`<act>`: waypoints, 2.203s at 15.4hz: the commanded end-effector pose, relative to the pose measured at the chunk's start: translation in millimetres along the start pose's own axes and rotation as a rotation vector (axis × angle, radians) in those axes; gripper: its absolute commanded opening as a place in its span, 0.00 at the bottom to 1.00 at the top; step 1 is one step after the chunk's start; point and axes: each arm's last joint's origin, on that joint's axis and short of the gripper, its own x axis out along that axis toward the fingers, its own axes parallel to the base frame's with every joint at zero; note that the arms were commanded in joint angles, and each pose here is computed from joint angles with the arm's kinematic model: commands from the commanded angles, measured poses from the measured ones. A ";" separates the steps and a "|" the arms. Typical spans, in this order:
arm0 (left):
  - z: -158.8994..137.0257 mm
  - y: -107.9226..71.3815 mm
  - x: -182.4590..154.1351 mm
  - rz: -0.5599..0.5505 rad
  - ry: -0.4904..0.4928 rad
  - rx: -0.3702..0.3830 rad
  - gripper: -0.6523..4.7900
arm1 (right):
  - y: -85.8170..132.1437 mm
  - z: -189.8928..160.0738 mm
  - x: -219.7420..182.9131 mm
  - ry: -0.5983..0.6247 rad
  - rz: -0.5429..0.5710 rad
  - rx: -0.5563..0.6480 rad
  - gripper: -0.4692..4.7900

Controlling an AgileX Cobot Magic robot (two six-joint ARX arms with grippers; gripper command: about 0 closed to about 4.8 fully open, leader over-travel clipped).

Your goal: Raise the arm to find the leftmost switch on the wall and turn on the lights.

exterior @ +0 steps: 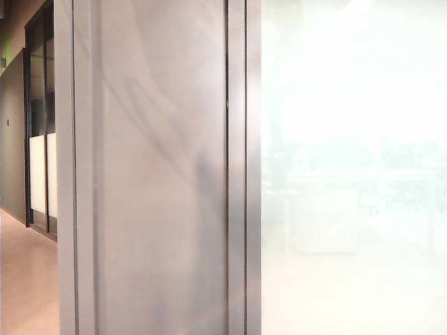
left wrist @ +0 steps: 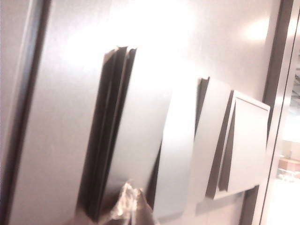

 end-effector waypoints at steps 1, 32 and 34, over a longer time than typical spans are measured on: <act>20.7 -13.0 -13.7 -0.008 -0.021 0.010 0.11 | 1.1 1.8 -0.3 -0.007 0.001 -0.009 0.09; -113.1 -68.8 -286.6 0.410 0.353 0.103 0.11 | 132.8 -105.2 -137.8 0.110 -0.762 -0.078 0.09; -127.4 -62.5 -288.4 0.477 0.370 0.074 0.11 | 128.2 -122.5 -142.9 0.125 -0.879 -0.074 0.09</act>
